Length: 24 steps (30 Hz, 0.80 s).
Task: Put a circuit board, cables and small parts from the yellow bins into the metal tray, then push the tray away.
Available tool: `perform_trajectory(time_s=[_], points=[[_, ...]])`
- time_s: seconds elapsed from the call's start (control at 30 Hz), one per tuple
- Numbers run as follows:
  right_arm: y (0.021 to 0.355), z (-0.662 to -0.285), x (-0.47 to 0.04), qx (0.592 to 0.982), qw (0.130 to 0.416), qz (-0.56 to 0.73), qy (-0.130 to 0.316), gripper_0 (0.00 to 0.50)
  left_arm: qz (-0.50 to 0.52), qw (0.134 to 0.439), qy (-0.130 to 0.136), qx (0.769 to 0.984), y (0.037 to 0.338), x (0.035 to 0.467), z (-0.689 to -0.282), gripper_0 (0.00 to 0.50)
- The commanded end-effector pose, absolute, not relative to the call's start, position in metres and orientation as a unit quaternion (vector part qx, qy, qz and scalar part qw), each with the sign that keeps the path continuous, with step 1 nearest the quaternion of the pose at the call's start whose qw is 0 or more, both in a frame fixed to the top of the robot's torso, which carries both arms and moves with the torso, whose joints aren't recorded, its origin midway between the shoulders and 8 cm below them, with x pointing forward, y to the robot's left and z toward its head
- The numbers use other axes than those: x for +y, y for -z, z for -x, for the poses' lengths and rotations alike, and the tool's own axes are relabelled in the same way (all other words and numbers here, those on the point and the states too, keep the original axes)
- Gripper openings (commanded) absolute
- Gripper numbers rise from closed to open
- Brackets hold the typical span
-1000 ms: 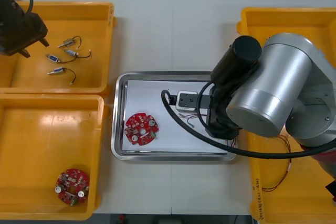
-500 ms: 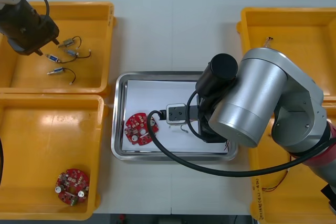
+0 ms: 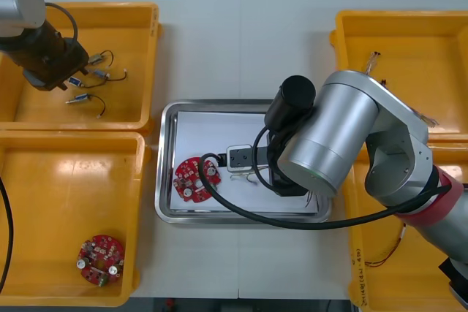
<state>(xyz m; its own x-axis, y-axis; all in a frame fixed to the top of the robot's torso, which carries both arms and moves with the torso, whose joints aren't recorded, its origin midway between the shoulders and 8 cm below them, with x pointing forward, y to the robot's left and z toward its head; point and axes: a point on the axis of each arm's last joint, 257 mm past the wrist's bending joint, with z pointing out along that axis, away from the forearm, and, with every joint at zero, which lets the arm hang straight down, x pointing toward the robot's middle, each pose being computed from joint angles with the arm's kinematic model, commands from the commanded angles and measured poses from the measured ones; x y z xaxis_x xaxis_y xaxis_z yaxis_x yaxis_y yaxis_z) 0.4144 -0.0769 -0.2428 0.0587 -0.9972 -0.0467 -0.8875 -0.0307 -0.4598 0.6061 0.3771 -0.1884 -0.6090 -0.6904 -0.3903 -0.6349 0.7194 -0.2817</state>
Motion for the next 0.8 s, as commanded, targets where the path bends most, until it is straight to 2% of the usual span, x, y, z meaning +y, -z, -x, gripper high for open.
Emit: perform_trajectory(time_s=[0.03,0.3,0.57,0.73,0.77,0.8], points=[[0.241,-0.42,-0.055,0.645,0.206,0.718,0.16,0.0,0.339,0.269,0.062,0.899,0.163,0.361,-0.625,0.5],[0.263,-0.425,-0.051,0.645,0.204,0.721,0.15,0.004,0.338,0.277,0.058,0.898,0.174,0.367,-0.631,0.5],[0.281,-0.417,-0.059,0.65,0.181,0.725,0.141,0.017,0.333,0.28,0.057,0.899,0.18,0.367,-0.633,0.5],[0.283,-0.415,-0.063,0.65,0.176,0.726,0.14,0.017,0.33,0.277,0.053,0.901,0.185,0.366,-0.632,0.5],[0.281,-0.417,-0.063,0.649,0.179,0.725,0.143,0.026,0.33,0.277,0.054,0.901,0.185,0.366,-0.632,0.382],[0.28,-0.417,-0.062,0.648,0.181,0.726,0.144,0.052,0.33,0.276,0.055,0.901,0.185,0.365,-0.632,0.299]])
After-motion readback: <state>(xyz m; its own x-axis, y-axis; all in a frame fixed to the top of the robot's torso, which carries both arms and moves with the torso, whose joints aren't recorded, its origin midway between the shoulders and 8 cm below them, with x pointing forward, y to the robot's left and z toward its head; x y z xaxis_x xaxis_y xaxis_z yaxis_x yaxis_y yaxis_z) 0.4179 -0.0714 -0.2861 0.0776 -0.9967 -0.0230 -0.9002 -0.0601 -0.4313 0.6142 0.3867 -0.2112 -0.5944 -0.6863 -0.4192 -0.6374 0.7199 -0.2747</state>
